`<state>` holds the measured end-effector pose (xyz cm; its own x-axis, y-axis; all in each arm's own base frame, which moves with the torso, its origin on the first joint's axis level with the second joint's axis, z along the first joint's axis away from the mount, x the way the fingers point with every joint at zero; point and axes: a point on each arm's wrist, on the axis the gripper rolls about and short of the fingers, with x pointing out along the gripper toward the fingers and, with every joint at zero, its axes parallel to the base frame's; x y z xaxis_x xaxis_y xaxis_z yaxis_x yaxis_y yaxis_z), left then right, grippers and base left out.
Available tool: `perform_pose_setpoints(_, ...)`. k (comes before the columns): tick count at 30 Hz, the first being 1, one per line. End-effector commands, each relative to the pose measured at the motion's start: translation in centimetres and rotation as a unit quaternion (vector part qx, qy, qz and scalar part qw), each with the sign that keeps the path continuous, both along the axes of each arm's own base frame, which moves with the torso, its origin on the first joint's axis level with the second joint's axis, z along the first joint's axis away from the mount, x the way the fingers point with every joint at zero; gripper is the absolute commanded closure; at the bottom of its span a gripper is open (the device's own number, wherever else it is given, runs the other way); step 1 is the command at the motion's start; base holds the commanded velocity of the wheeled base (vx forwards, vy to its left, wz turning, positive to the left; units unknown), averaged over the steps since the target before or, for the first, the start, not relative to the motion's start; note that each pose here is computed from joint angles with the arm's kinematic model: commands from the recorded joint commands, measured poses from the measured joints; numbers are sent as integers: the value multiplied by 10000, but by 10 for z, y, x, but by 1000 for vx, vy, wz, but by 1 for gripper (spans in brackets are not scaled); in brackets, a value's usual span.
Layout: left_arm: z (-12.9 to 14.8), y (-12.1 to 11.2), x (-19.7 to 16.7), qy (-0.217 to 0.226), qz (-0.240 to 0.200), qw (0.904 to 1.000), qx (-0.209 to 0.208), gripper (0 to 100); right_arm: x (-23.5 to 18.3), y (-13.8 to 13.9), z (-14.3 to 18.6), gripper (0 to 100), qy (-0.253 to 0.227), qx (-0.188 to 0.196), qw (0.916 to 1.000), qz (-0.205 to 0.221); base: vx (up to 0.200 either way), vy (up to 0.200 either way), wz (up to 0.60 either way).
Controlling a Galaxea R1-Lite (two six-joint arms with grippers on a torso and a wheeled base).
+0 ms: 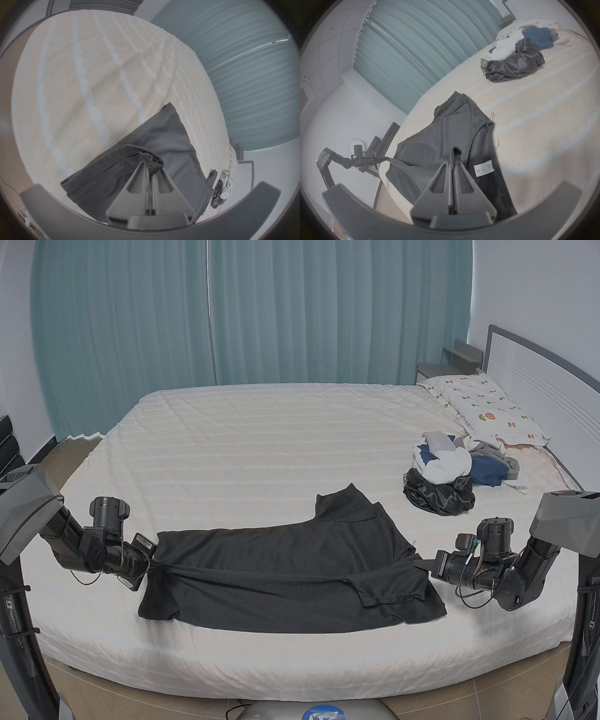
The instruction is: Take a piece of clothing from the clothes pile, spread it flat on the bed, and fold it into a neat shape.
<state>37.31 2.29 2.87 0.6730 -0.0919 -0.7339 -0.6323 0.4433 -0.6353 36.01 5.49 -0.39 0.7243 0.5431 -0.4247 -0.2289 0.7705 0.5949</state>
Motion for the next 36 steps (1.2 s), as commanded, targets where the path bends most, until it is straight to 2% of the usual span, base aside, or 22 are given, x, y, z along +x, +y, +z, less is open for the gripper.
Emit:
perform_pose_setpoints(1, 15, 2, -10, -33, 25, 10000, 8, 100, -11, -3, 14, 100, -169, 46, 9998, -16, 0, 0, 0)
perform_pose_setpoints(10, 33, 6, -43, 118, -290, 9989, 356, 100, -46, -11, 34, 100, -505, 196, 9985, -95, 0, 0, 0)
perform_pose_setpoints(14, 39, 5, -58, 203, -675, 9953, 668, 100, -62, -15, 39, 100, -566, 208, 9981, -118, 0, 0, 0)
perform_pose_setpoints(19, 53, 2, -70, 249, -872, 9927, 796, 100, -72, -16, 40, 100, -597, 208, 9979, -125, 0, 0, 0)
perform_pose_setpoints(23, 70, -1, -91, 358, -1338, 9839, 1126, 100, -84, -17, 40, 100, -657, 215, 9975, -124, 0, 0, 0)
perform_pose_setpoints(28, 76, -3, -102, 373, -1525, 9796, 1253, 100, -89, -18, 39, 100, -680, 217, 9974, -131, 0, 0, 0)
perform_pose_setpoints(30, 71, -11, -112, 648, -1937, 9684, 1430, 100, -95, -18, 39, 100, -711, 221, 9972, -123, 0, 0, 0)
perform_pose_setpoints(31, 71, -12, -113, 652, -1963, 9677, 1443, 100, -95, -18, 39, 100, -711, 221, 9972, -123, 0, 0, 0)
perform_pose_setpoints(32, 67, -14, -117, 793, -2140, 9618, 1511, 100, -98, -18, 39, 100, -703, 220, 9972, -123, 0, 0, 0)
perform_pose_setpoints(36, 64, -16, -122, 975, -2359, 9542, 1562, 100, -104, -20, 37, 100, -624, 204, 9978, -137, 0, 0, 0)
